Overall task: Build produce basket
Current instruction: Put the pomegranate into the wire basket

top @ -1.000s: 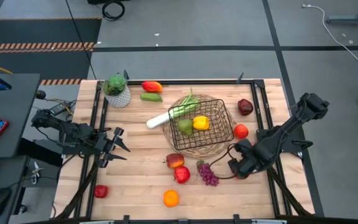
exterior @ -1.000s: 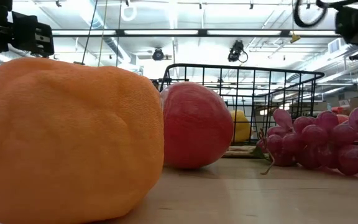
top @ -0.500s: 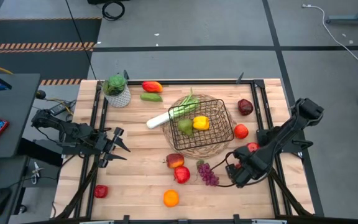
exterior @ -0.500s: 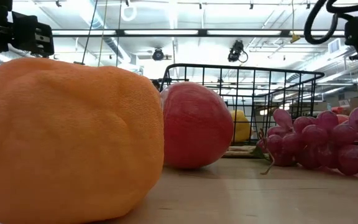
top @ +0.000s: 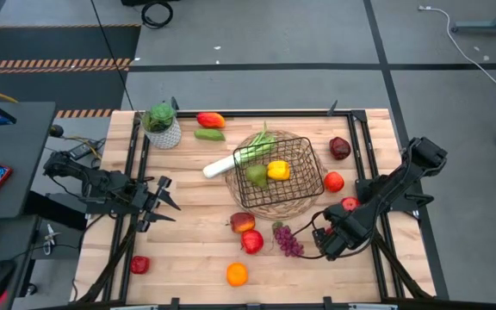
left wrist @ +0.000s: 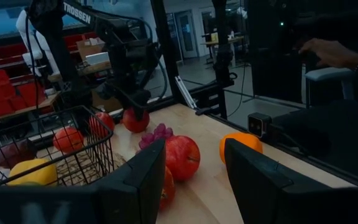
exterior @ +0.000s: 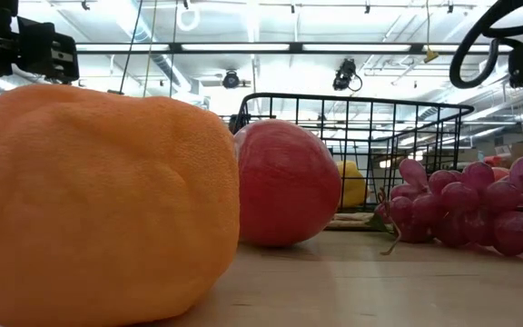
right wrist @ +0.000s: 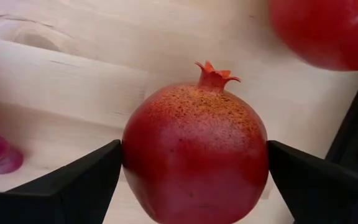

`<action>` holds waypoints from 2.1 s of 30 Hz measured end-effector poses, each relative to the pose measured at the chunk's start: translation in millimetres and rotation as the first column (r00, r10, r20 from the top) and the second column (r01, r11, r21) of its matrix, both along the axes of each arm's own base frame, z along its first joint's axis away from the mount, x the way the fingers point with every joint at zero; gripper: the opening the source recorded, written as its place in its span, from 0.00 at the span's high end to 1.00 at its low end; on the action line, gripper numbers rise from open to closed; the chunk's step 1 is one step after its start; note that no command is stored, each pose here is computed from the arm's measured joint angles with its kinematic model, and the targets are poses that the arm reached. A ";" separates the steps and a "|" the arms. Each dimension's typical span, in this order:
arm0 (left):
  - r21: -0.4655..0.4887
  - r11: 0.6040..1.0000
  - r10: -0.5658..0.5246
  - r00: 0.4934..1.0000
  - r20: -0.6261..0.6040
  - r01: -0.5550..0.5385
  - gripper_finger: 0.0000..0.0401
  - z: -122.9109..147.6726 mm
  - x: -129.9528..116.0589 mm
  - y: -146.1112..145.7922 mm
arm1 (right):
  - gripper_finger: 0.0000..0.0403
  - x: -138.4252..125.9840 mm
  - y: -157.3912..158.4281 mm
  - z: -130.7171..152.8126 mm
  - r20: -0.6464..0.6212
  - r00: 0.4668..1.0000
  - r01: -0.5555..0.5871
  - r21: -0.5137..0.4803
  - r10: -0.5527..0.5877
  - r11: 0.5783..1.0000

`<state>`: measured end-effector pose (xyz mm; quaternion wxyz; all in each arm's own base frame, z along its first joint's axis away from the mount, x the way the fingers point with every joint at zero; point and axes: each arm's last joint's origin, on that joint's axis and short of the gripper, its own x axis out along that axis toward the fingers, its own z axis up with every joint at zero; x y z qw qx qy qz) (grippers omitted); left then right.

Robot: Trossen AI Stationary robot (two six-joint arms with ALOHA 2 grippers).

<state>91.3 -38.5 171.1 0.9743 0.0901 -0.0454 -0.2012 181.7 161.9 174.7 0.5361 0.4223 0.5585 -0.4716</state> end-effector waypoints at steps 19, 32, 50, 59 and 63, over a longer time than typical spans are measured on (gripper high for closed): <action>0.000 1.000 0.000 1.000 0.000 0.000 0.57 0.0 0.0 0.0 | 0.01 0.1 0.1 -0.5 -0.004 0.994 -0.108 0.005 0.109 0.994; 0.000 1.000 0.000 1.000 0.000 0.000 0.57 0.1 0.0 0.0 | 0.01 0.6 -0.6 -1.1 0.001 0.989 -0.148 -0.005 0.148 0.989; 0.000 1.000 0.000 1.000 0.001 0.000 0.57 0.1 0.0 0.0 | 0.07 2.5 0.2 -1.2 -0.004 0.980 -0.198 0.045 0.198 0.979; 0.000 1.000 0.000 1.000 0.000 0.000 0.57 0.1 0.0 0.0 | 0.08 7.4 4.4 9.2 0.002 0.970 -0.241 0.057 0.242 0.969; 0.000 1.000 0.000 1.000 0.000 0.000 0.57 0.1 0.0 0.0 | 0.08 13.6 6.2 20.4 0.034 0.961 -0.274 0.051 0.273 0.960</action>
